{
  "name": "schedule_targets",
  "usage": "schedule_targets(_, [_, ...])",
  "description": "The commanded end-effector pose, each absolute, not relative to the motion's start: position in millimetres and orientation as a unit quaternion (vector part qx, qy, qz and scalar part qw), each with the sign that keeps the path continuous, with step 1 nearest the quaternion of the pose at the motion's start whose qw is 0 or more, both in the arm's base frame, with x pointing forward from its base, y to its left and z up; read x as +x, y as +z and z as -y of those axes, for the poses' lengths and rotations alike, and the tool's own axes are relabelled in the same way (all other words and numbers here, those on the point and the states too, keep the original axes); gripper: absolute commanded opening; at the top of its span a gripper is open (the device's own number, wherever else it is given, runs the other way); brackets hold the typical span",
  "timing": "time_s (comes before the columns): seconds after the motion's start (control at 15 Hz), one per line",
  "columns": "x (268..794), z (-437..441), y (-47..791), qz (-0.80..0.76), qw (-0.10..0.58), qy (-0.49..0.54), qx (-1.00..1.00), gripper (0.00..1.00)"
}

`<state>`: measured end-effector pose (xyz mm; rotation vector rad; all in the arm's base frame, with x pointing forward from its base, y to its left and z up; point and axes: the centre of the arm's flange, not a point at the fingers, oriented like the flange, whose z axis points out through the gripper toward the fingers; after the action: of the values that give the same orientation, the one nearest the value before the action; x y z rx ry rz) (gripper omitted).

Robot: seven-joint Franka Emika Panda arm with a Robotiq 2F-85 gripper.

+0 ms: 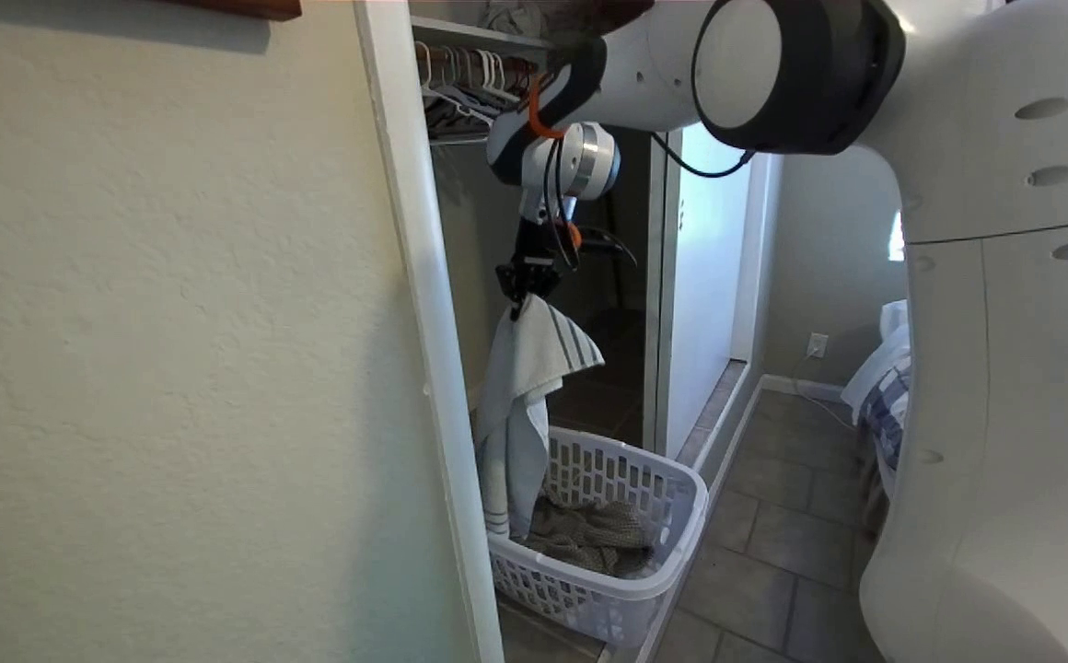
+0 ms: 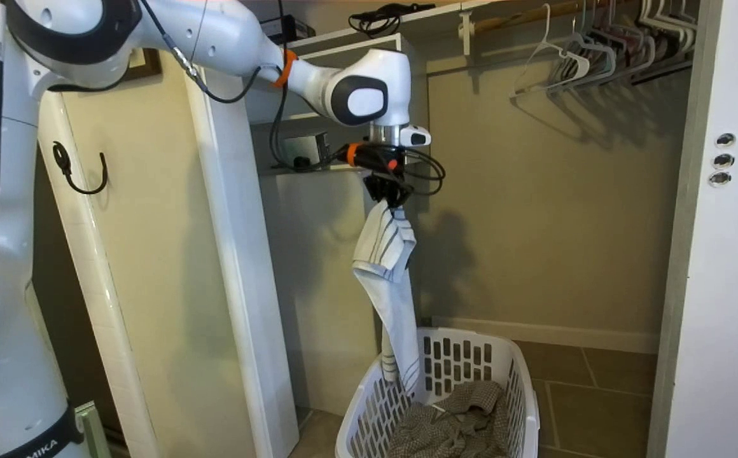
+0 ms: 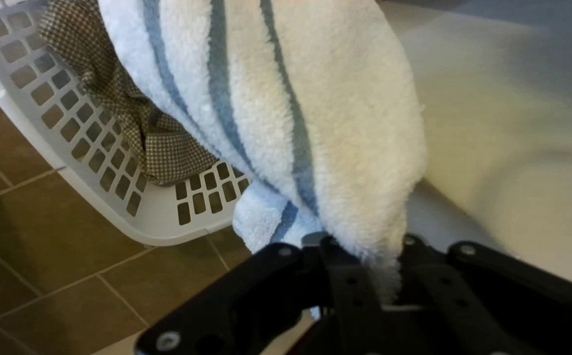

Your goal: Put the white towel in the laundry basket

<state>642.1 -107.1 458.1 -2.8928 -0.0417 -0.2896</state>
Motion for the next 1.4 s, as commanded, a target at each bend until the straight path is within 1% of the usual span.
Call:
schedule_targets(0.0, [639,105,448,0.014,0.119,-0.098,-0.988,0.14])
schedule_targets(0.47, [630,105,456,0.014,0.120,-0.105,-0.987,0.14])
schedule_targets(0.53, [630,105,456,0.014,0.120,-0.105,-0.987,0.03])
schedule_targets(0.87, [634,136,389,-0.025,0.132,-0.100,-0.986,0.03])
schedule_targets(0.93, [633,143,369,-0.032,0.112,-0.098,-0.988,0.03])
schedule_targets(1.13, [632,160,306,-0.057,0.081,-0.094,-0.991,0.03])
schedule_targets(1.33, [628,164,249,-0.074,0.073,-0.083,-0.991,0.03])
